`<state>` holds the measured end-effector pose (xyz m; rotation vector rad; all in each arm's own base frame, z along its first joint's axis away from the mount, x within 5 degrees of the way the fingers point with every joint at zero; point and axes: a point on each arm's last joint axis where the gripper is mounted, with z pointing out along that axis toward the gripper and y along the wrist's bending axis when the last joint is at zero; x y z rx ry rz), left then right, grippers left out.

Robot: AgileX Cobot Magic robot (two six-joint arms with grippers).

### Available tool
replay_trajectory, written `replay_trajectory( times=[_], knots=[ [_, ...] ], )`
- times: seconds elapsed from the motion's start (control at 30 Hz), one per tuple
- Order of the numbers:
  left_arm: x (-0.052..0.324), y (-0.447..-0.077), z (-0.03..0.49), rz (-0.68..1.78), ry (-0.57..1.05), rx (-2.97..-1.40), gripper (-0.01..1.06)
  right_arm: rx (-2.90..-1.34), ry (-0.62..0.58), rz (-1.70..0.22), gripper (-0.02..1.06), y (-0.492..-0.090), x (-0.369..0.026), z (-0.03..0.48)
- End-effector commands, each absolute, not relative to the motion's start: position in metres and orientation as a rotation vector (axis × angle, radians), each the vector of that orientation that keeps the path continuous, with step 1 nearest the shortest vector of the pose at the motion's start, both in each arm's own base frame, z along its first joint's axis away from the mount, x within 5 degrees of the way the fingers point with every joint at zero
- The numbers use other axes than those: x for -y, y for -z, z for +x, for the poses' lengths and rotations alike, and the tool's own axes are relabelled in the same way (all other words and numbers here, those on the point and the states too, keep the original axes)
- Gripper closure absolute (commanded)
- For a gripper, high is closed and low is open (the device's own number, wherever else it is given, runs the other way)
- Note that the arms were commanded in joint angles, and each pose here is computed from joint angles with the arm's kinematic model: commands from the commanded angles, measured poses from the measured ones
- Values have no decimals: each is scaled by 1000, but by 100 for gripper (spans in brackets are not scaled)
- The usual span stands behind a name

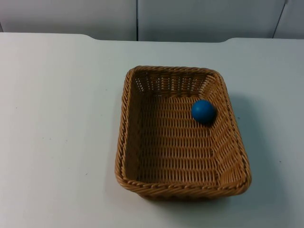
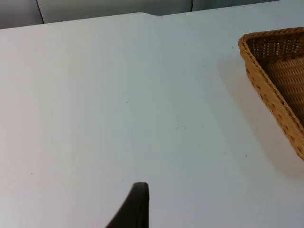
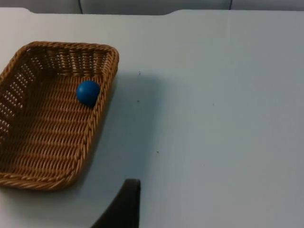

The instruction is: Pick up the basket with the left hand and place the ball into the basket with the right hand.

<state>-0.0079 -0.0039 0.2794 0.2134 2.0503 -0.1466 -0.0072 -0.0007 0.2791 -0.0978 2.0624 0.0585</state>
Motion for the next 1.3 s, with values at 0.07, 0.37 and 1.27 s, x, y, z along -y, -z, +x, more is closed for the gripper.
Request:
replay_trajectory(
  times=[0.07, 0.37, 1.27],
  knots=[
    [4, -280, -8, 202, 152, -2039, 13, -2054, -37, -61, 0, -278, 0, -7],
    [4, -280, -8, 202, 152, -2039, 13, -2055, -12, -20, 0, -278, 0, -7],
    [4, -280, -8, 202, 152, -2039, 13, -2055, -12, -20, 0, -278, 0, -7]
  ],
)
